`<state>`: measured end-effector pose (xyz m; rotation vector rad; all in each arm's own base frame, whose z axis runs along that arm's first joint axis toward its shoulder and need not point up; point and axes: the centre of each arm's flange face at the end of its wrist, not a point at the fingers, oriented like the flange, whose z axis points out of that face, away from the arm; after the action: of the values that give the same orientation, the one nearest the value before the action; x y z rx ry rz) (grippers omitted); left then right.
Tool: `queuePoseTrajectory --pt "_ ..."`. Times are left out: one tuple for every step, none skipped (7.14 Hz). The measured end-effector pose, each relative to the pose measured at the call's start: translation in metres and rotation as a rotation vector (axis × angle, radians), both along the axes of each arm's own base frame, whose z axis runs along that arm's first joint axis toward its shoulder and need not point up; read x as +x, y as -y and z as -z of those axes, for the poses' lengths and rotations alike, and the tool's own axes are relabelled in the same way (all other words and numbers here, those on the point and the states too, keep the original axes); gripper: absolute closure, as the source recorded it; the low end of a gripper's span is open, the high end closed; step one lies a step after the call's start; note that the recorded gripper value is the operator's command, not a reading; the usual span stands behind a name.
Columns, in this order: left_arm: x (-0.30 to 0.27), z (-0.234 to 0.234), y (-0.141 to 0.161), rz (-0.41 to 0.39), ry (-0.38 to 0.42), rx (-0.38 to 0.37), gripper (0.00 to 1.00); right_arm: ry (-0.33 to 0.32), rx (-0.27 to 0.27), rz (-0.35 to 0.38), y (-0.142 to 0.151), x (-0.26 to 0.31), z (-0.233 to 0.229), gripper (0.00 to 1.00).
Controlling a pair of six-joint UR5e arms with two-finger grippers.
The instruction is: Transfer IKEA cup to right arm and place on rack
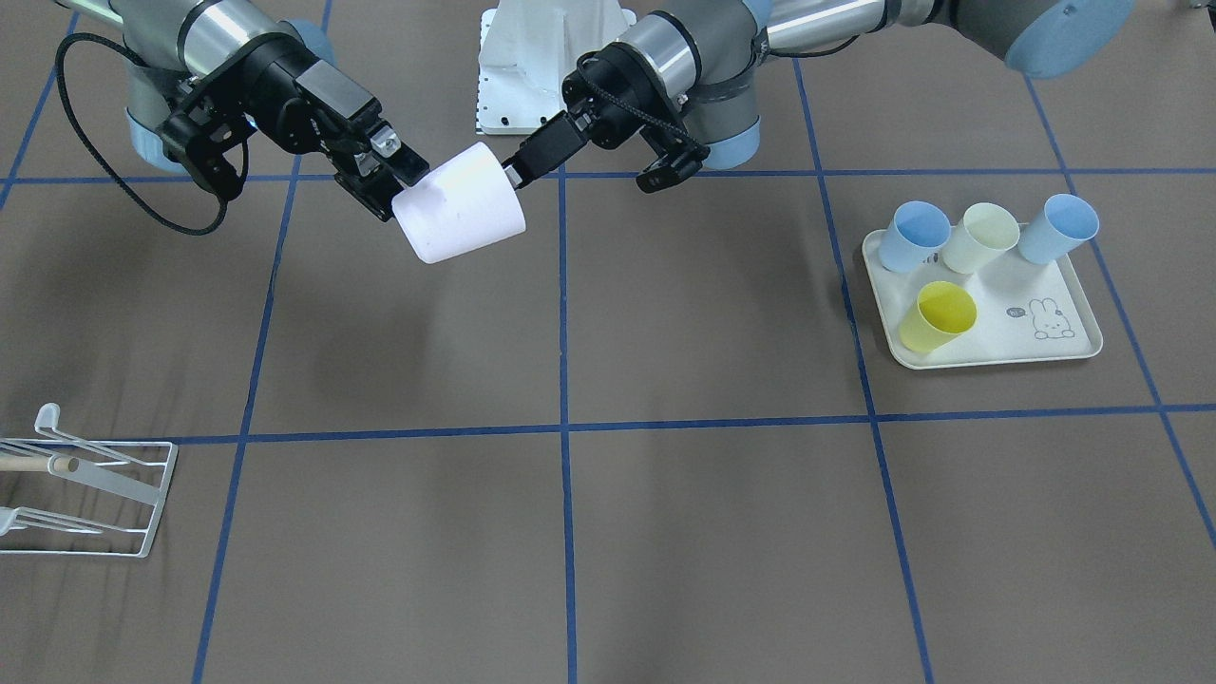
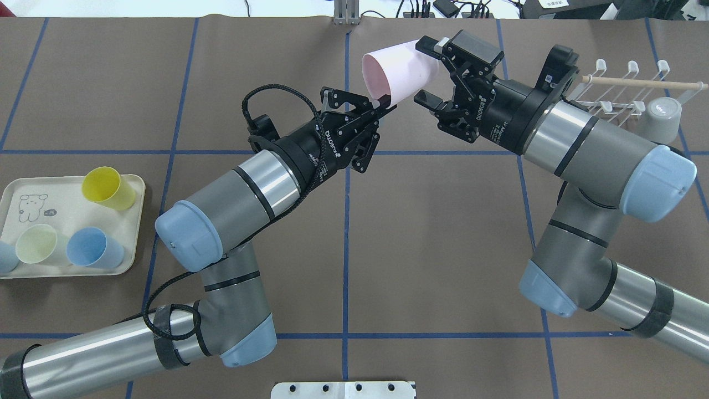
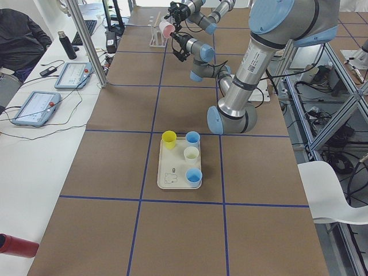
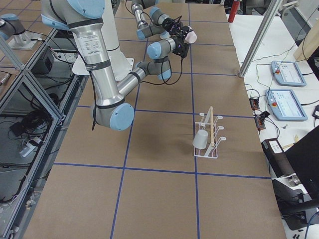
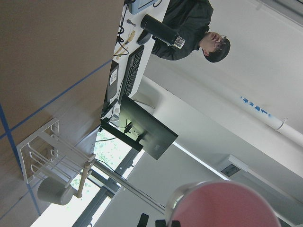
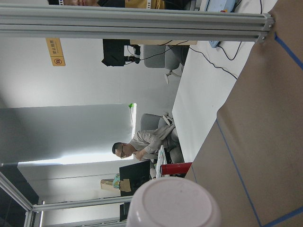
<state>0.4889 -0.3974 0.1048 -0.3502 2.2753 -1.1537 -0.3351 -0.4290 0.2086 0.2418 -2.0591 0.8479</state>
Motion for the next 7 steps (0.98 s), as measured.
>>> queuePoseTrajectory --pt "0.002 0.001 -0.003 -0.004 -0.001 0.001 1.0 -0.001 -0.001 0.0 0.0 0.0 0.0 0.0" --pt "0.005 0.002 -0.006 -0.009 -0.001 0.002 1.0 -0.002 -0.001 0.0 0.0 0.0 0.0 0.0" --pt "0.007 0.004 -0.009 -0.014 -0.004 0.005 1.0 -0.003 -0.002 0.001 0.0 -0.001 -0.001 0.01" --pt "0.009 0.008 -0.013 -0.019 -0.008 0.008 1.0 -0.003 -0.003 0.0 0.0 -0.001 -0.001 0.01" --pt "0.01 0.01 -0.015 -0.023 -0.011 0.01 1.0 -0.002 -0.004 -0.002 0.001 -0.001 -0.001 0.01" --pt "0.011 0.011 -0.017 -0.026 -0.012 0.012 1.0 -0.001 -0.005 -0.006 0.001 -0.001 -0.001 0.1" --pt "0.011 0.011 -0.018 -0.028 -0.012 0.013 1.0 0.001 -0.005 -0.008 0.001 -0.001 -0.001 0.64"
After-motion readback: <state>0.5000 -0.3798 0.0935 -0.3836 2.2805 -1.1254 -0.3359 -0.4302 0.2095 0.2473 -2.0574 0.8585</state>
